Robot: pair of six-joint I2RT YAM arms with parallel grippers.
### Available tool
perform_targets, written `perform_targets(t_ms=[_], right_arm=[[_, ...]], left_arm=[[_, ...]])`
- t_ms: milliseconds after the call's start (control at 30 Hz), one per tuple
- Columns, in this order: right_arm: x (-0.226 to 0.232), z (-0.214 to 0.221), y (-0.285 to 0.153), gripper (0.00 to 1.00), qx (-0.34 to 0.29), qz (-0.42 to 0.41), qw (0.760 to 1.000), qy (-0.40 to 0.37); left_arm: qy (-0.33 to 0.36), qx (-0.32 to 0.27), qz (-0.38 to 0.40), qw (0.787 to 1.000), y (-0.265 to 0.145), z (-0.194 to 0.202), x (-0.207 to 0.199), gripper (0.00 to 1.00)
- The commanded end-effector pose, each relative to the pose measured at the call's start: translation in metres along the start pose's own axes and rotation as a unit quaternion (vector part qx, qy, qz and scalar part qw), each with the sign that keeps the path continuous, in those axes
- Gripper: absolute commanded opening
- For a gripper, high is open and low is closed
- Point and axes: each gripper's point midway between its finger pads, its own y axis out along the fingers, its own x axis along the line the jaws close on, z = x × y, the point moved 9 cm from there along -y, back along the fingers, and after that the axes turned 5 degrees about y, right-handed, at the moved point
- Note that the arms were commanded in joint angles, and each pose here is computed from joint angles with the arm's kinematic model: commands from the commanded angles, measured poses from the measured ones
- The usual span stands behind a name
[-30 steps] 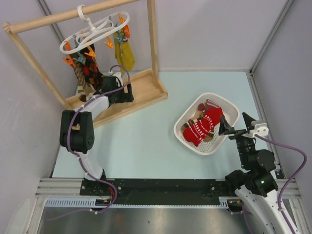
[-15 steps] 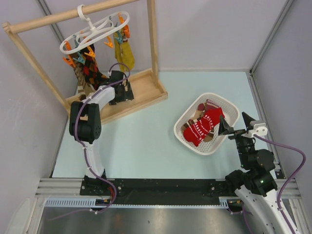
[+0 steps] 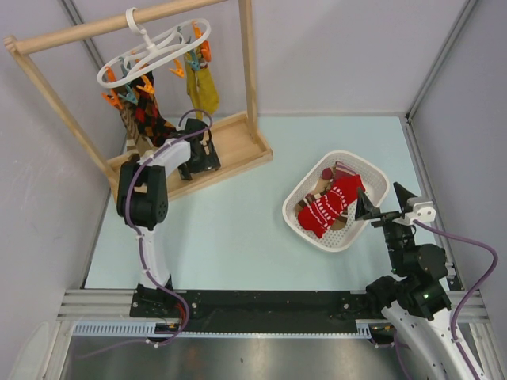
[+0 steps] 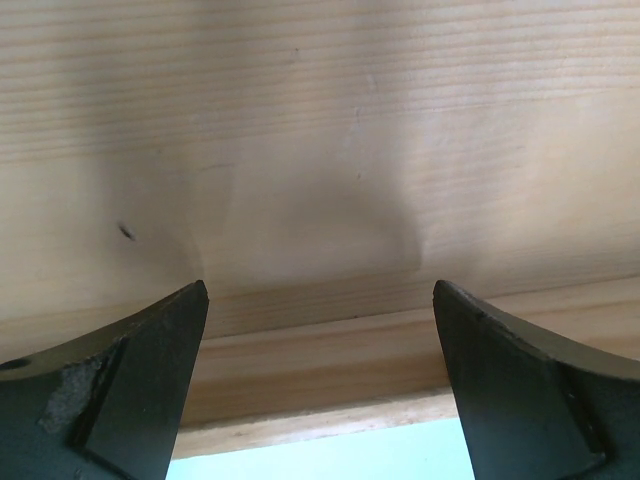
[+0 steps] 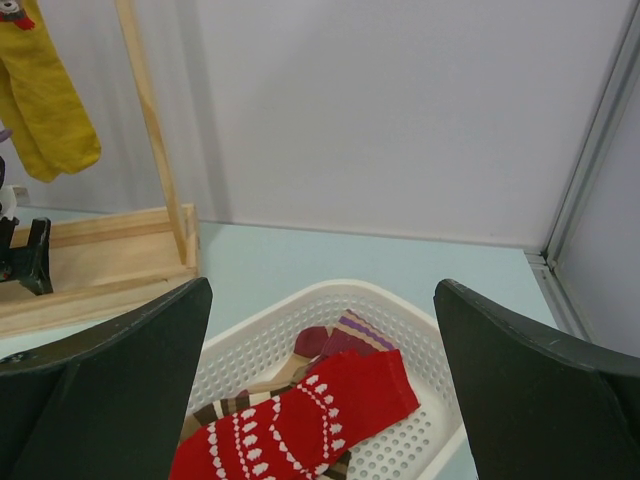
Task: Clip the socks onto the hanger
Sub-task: Move the clothesline to the center of the board.
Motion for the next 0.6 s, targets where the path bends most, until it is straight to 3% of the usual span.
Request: perform_targets(t_ms=[0, 567], right_arm=[[0.0, -0.009, -0.002, 1.0, -0.03, -0.002, 1.0, 0.005], [-0.001, -0.012, -0.003, 1.0, -0.037, -0.001, 0.999, 0.007]], left_arm=[[-0.005, 0.058, 0.021, 0.998, 0.0, 0.018, -0.009, 1.0], [0.083, 0.116, 0.013, 0.99, -0.037, 0.112, -0.007, 1.0]])
